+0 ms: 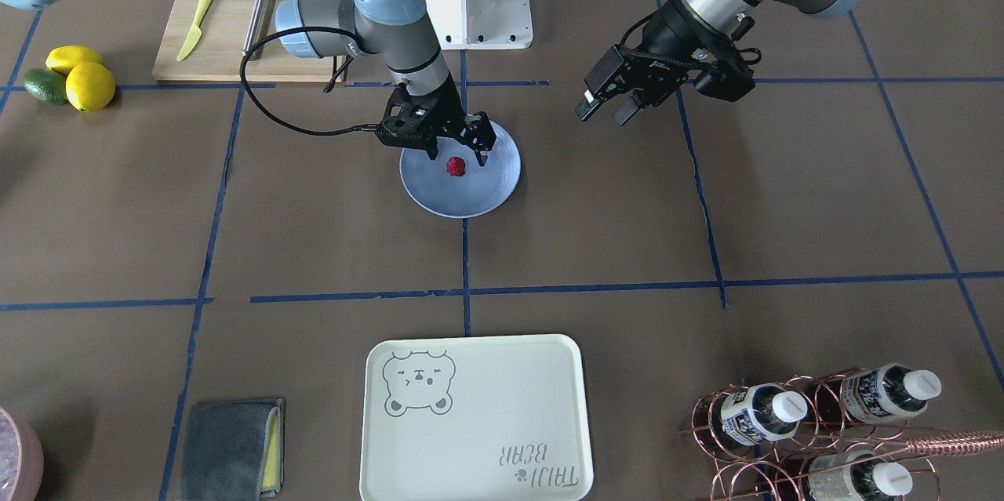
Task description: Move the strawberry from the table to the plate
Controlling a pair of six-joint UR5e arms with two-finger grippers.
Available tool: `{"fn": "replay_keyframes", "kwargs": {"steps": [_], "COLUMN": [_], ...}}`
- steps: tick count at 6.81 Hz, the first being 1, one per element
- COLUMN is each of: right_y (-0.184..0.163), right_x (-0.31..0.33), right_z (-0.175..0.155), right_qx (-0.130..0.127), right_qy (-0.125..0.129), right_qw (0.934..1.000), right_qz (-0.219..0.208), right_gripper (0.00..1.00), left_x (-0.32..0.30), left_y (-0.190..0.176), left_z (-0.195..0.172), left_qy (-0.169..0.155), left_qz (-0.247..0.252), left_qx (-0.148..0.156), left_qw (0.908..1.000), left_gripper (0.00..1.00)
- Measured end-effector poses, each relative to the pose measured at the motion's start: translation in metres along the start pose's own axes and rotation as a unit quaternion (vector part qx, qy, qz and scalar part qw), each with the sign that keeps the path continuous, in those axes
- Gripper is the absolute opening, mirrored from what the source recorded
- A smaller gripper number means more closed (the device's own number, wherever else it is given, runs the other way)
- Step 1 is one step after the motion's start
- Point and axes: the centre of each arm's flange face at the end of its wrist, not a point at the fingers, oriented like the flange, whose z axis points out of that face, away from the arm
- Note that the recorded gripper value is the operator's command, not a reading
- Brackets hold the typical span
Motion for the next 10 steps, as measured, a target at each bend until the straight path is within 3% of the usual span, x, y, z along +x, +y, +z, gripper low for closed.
{"fn": "replay_keyframes", "kwargs": {"steps": [2, 4, 6, 8, 10], "right_y": [-0.046, -0.121, -0.212, -0.289, -0.335], "right_x": [0.060, 0.188, 0.325, 0.441, 0.539], "right_z": [-0.057, -0.111, -0.172, -0.229, -0.263], "right_qx": [-0.008, -0.018, -0.031, -0.053, -0.051], "right_qy": [0.003, 0.052, 0.106, 0.104, 0.105], "right_qw": [1.0000, 0.9964, 0.9819, 0.9723, 0.9634], "right_qz": [0.002, -0.065, -0.154, -0.203, -0.241], "right_gripper": [1.00, 1.00, 1.00, 1.00, 1.00], "left_x": [-0.036, -0.099, -0.163, -0.223, -0.288], "left_y": [-0.007, -0.027, -0.053, -0.100, -0.137], "left_z": [-0.002, -0.018, -0.051, -0.116, -0.192], "left_qy": [-0.029, -0.081, -0.131, -0.155, -0.175], "left_qz": [0.020, 0.106, 0.237, 0.331, 0.384], "left_qx": [0.006, 0.017, 0.009, -0.014, -0.009], "left_qw": [0.9994, 0.9910, 0.9626, 0.9307, 0.9066], "left_gripper": [0.99, 1.00, 1.00, 1.00, 1.00]}}
